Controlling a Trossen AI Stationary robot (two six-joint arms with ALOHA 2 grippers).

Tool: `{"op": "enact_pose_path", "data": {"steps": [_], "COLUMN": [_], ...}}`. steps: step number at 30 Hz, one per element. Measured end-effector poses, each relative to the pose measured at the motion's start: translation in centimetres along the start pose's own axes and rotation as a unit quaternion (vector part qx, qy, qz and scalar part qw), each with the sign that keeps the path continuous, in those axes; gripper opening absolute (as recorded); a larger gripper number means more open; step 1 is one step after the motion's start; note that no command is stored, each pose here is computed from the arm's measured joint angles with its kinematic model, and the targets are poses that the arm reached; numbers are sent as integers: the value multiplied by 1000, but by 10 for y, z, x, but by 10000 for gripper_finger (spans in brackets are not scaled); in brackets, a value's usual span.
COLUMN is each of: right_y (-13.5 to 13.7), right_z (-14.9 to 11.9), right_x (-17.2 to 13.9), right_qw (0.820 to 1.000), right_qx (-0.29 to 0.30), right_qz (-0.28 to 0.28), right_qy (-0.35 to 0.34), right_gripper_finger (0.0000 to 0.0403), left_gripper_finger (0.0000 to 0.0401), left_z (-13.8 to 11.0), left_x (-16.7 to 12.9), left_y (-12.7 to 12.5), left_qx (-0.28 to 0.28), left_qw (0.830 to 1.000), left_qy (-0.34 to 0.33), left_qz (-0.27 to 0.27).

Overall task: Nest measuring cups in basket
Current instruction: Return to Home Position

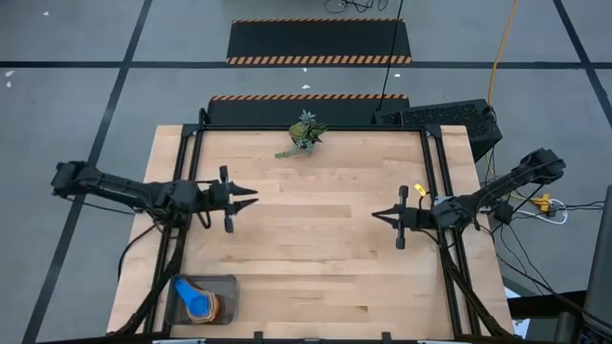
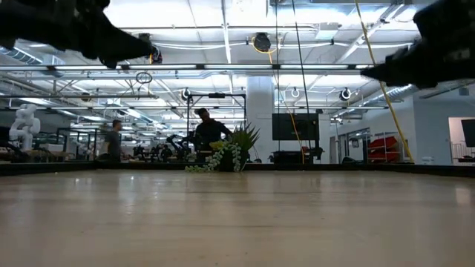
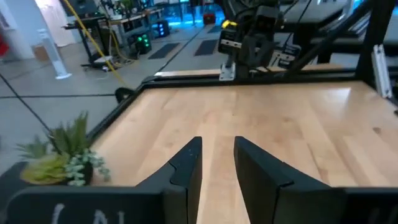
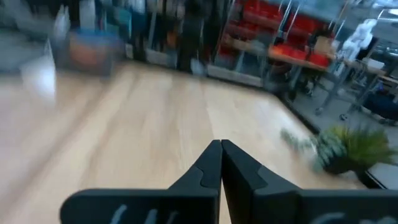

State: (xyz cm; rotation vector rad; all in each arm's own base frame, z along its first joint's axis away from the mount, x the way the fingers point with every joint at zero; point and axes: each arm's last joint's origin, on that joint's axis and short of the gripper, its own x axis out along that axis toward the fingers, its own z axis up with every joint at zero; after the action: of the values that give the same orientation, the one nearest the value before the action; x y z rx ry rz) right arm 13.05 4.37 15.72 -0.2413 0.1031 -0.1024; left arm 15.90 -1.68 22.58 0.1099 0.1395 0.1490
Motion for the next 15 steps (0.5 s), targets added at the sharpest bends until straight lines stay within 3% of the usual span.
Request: {"op": "enact_pose_path", "data": {"steps": [7, 11, 15], "right_y": [-2, -2, -2], "right_z": [-3, -1, 0], "right_x": [-1, -1, -1], "right_qw": [1000, 1000, 1000], "right_qx": [26, 4, -5], "right_qz": [7, 4, 4], "right_qy": [9, -2, -4], "right_gripper_finger": [0, 0, 0], "left_gripper_finger": [97, 97, 97], "left_z": [-46, -55, -61], "left_x": [-2, -8, -9], "left_y": [3, 4, 3], "left_qx": [-63, -66, -58], "left_qw": [997, 995, 996], "left_qy": [-35, -73, -65], "left_qz": [-7, -5, -11]}}
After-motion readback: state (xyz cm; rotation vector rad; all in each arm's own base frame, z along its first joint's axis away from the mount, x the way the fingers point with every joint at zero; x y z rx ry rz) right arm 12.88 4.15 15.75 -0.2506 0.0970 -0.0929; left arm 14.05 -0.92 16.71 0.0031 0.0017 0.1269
